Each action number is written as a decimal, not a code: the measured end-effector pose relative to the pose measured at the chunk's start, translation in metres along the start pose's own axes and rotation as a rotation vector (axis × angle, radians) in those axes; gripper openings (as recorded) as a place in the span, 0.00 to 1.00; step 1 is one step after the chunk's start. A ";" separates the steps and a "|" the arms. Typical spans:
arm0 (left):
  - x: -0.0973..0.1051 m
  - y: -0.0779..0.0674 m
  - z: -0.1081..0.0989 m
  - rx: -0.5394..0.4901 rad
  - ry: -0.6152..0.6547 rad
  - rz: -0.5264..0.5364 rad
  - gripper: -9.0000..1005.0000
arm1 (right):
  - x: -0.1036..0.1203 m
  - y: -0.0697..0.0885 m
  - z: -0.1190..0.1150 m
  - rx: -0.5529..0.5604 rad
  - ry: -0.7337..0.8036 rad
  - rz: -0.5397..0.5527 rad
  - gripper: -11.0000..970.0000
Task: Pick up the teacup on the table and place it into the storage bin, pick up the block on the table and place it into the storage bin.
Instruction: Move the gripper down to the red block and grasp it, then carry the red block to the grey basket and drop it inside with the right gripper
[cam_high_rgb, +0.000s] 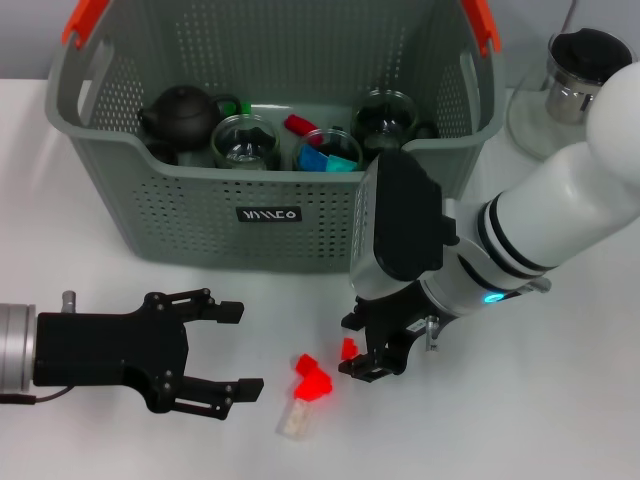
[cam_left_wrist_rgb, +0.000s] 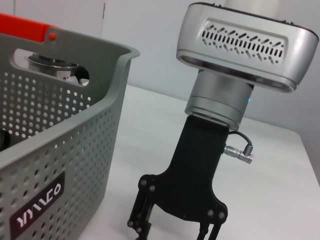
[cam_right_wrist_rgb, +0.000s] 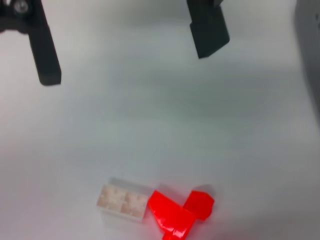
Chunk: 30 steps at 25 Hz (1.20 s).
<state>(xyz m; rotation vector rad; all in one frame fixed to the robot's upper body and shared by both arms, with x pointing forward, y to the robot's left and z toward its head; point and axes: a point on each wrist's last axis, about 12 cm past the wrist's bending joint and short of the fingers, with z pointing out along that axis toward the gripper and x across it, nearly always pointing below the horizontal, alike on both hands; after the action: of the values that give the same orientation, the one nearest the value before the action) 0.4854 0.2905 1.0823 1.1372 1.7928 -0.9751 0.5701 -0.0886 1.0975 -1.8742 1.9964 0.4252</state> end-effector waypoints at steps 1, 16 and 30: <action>0.000 0.000 0.000 0.000 0.000 0.000 0.94 | 0.000 0.000 0.001 0.001 0.002 -0.001 0.72; 0.002 -0.001 -0.001 -0.006 0.001 -0.004 0.94 | 0.001 0.001 0.008 -0.009 0.013 0.032 0.54; 0.006 -0.003 -0.004 -0.008 -0.011 -0.021 0.94 | -0.012 0.004 -0.028 -0.051 -0.058 0.041 0.22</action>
<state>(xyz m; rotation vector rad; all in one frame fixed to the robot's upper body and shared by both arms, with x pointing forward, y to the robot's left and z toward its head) 0.4799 0.2949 1.0789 1.1086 1.8015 -0.9834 0.5655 -0.0908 1.1273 -1.8323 2.0070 0.5401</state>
